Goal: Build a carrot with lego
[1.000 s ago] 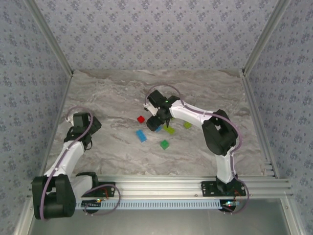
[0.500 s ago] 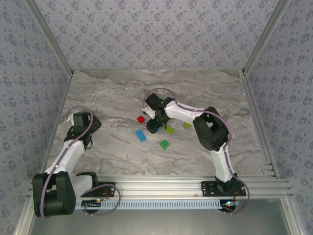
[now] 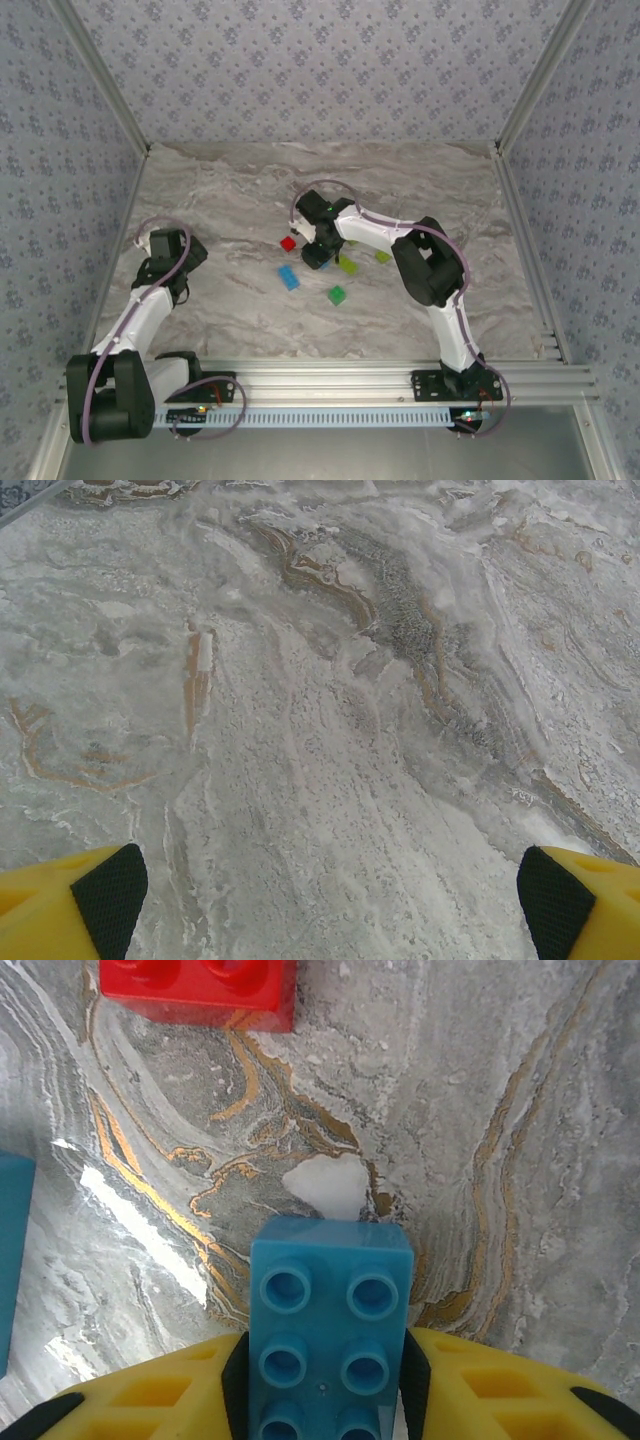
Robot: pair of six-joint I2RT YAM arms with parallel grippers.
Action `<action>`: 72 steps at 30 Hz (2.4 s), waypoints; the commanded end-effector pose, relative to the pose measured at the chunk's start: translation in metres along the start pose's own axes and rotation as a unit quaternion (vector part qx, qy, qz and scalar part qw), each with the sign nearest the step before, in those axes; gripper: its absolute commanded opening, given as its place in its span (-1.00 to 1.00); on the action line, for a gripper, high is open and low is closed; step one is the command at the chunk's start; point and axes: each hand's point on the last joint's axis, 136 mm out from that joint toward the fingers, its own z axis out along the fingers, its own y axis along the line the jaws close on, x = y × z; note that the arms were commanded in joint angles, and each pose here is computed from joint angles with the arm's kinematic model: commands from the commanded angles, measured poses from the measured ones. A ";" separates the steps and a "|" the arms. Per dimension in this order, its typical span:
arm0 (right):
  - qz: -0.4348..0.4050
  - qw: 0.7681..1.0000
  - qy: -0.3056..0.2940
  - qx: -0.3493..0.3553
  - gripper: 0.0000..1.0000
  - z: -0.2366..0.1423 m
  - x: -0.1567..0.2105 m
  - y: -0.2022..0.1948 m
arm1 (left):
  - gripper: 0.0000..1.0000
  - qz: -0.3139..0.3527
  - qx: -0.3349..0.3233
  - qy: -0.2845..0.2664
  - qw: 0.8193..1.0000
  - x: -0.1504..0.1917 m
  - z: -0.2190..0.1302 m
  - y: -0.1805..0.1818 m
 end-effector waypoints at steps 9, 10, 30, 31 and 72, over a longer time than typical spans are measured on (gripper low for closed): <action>-0.007 1.000 0.030 0.003 -0.23 0.007 0.008 0.002 | 0.95 -0.007 0.011 -0.008 1.000 -0.007 0.001 -0.005; -0.007 0.999 0.031 0.003 -0.28 0.008 0.009 0.002 | 0.95 -0.007 0.011 -0.008 1.000 -0.007 0.001 -0.005; 0.078 0.996 -0.010 0.042 -0.44 -0.109 0.045 0.008 | 0.95 -0.006 0.014 -0.009 1.000 -0.007 0.001 -0.006; 0.086 0.995 -0.011 0.040 -0.44 -0.112 0.052 0.011 | 0.95 -0.006 0.014 -0.009 1.000 -0.007 0.001 -0.006; 0.067 0.998 0.016 -0.002 -0.47 -0.061 0.103 0.063 | 0.95 -0.004 0.016 -0.005 1.000 -0.006 0.002 -0.008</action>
